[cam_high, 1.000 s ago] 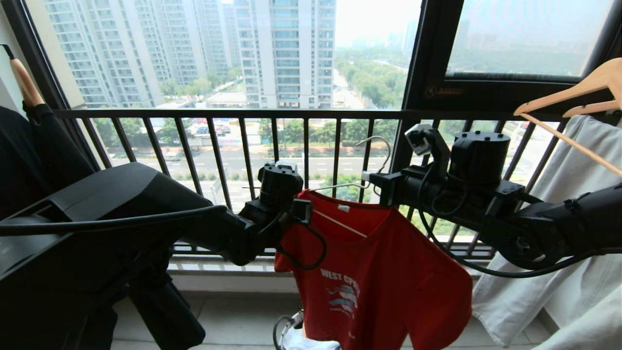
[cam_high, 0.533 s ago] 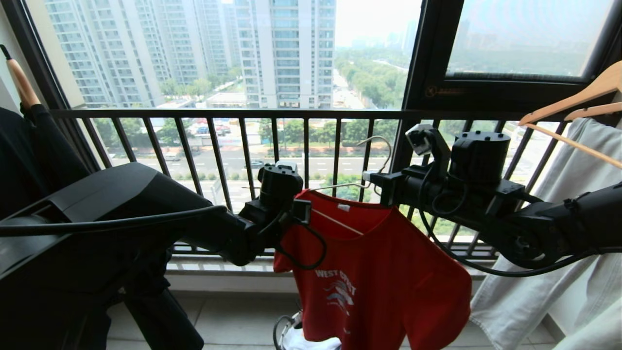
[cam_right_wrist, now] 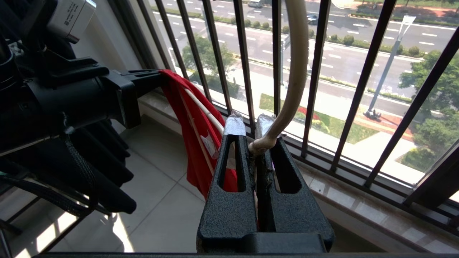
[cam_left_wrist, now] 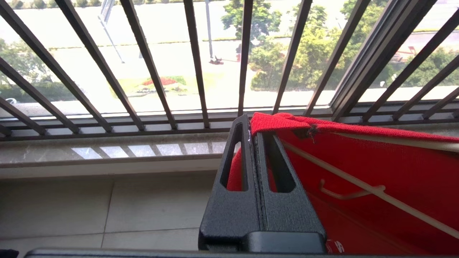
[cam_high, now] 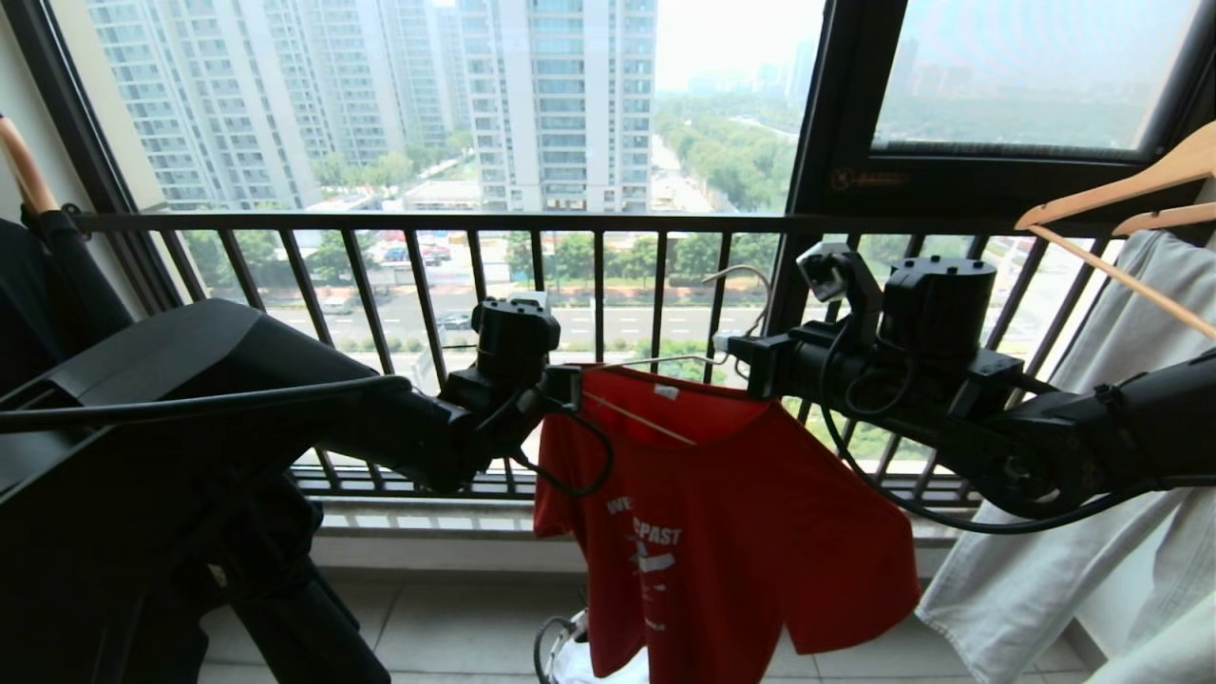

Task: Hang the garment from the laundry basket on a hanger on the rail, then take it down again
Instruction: Take the clothes off the clothes rack

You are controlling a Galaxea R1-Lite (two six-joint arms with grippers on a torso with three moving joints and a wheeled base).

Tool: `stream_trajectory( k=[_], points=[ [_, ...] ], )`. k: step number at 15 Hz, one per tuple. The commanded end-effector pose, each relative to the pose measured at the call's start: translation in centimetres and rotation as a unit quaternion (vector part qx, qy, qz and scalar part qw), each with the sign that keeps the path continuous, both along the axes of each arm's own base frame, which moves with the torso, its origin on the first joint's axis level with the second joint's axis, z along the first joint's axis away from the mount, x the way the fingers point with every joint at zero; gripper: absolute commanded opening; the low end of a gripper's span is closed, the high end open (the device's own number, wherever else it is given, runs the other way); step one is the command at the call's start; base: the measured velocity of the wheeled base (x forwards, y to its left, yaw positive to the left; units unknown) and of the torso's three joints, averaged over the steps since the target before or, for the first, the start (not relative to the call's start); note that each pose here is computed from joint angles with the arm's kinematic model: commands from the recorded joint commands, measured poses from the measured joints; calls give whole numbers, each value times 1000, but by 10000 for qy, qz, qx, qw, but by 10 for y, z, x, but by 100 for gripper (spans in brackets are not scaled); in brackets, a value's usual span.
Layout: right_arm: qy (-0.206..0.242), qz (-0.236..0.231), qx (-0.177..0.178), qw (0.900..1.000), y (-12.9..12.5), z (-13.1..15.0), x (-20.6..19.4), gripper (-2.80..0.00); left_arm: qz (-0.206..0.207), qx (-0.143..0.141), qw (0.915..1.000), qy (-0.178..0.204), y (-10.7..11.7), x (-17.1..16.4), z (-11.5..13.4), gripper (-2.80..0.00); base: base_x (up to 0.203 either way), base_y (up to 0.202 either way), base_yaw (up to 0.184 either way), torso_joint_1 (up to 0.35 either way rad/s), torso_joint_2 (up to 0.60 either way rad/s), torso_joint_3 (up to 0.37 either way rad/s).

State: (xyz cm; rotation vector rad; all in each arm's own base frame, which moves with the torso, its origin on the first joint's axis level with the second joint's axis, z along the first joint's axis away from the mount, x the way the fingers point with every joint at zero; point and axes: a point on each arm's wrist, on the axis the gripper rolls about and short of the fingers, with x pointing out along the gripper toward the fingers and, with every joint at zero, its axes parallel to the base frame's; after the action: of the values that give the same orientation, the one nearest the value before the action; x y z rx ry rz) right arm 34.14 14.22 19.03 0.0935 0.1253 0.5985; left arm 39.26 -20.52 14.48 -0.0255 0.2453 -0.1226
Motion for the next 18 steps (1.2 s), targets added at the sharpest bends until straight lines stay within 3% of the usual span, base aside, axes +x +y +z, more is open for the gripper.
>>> stream_trajectory(
  k=[1,11,18],
  points=[
    [-3,7,3,10000,0,-1,0,-280,239,-96,9995,-165,16,13,9,-280,0,0,0,0,0,0],
    [1,22,9,10000,1,-1,0,-280,293,105,9994,178,20,25,-23,-280,0,0,0,0,0,0],
    [3,21,16,10000,1,-1,1,-280,-637,197,9964,528,9,-9,-27,-280,0,0,0,0,0,0]
  ],
)
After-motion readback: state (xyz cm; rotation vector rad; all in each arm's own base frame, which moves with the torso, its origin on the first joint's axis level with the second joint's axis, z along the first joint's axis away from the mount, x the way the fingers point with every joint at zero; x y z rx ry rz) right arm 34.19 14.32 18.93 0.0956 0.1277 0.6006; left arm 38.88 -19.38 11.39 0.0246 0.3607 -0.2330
